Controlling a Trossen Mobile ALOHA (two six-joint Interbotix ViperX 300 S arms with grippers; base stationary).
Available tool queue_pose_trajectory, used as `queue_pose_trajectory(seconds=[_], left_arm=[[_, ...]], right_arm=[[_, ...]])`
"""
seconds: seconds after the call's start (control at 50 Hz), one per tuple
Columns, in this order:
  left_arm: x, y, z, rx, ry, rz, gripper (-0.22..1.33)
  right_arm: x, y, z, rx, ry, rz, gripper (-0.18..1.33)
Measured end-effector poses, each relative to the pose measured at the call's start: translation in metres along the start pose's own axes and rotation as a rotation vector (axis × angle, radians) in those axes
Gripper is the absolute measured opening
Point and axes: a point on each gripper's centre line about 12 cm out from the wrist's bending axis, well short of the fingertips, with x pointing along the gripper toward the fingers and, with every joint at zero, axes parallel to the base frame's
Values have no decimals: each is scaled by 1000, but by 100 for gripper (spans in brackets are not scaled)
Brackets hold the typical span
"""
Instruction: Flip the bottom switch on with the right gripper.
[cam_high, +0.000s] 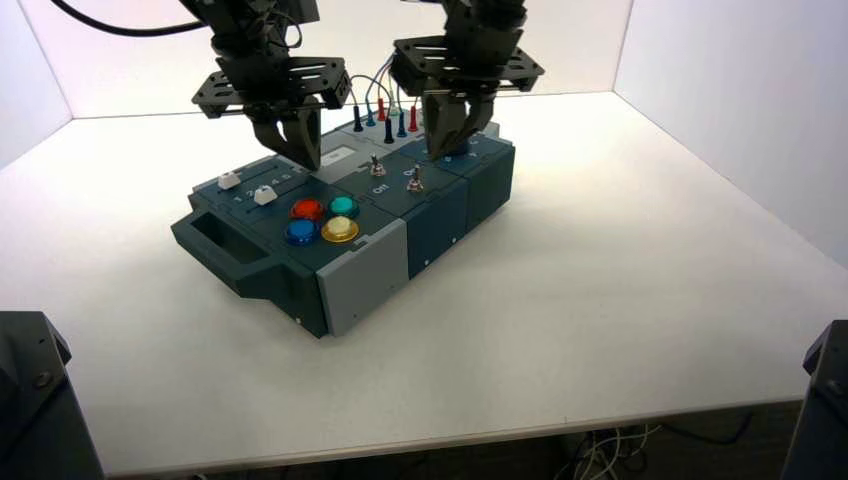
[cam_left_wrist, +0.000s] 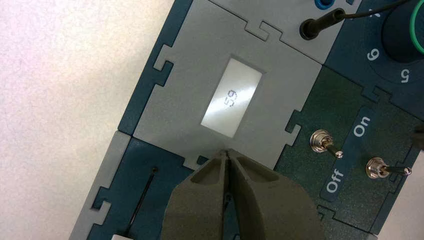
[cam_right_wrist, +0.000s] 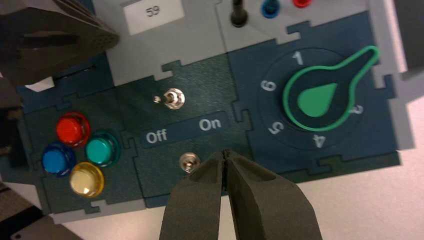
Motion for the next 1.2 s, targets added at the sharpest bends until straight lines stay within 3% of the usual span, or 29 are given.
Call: queue_pose_trajectory(seconds=[1.2], left_arm=[[0,0,1,2,2,-1,-16]], right_arm=[[6,10,-8,26,43,30,-14]])
